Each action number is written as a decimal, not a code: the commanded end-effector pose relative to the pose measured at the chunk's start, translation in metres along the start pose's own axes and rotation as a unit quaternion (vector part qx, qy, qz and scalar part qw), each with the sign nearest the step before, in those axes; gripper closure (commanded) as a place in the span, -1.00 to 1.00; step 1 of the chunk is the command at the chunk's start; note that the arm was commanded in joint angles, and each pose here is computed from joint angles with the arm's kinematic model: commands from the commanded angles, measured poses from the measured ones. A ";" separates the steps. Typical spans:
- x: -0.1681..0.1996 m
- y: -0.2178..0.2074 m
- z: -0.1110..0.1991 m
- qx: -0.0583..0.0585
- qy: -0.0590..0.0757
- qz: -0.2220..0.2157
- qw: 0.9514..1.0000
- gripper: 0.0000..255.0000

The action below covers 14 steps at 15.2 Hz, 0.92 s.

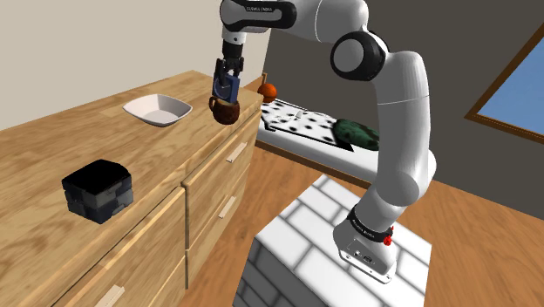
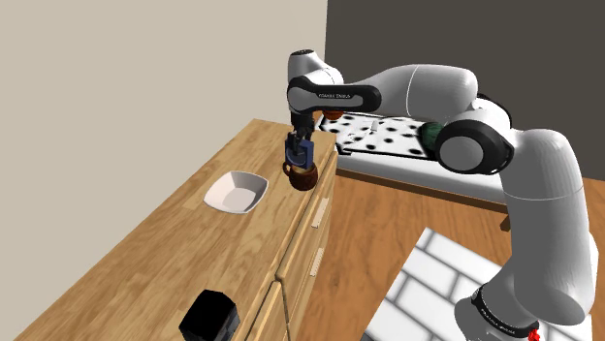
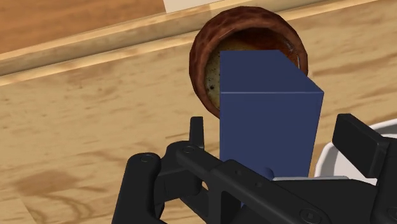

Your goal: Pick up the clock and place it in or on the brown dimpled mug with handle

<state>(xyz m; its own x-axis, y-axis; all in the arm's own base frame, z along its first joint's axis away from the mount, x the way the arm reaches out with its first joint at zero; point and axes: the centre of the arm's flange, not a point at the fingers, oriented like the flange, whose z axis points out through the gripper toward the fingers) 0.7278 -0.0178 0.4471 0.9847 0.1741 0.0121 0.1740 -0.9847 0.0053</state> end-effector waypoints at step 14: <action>0.000 0.000 -0.050 0.000 0.000 0.000 1.000 -1.00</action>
<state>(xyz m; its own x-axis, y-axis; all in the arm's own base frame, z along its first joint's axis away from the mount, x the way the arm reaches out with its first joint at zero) 0.7272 -0.0177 0.4971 0.9847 0.1741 0.0121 0.1740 -0.9847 0.0053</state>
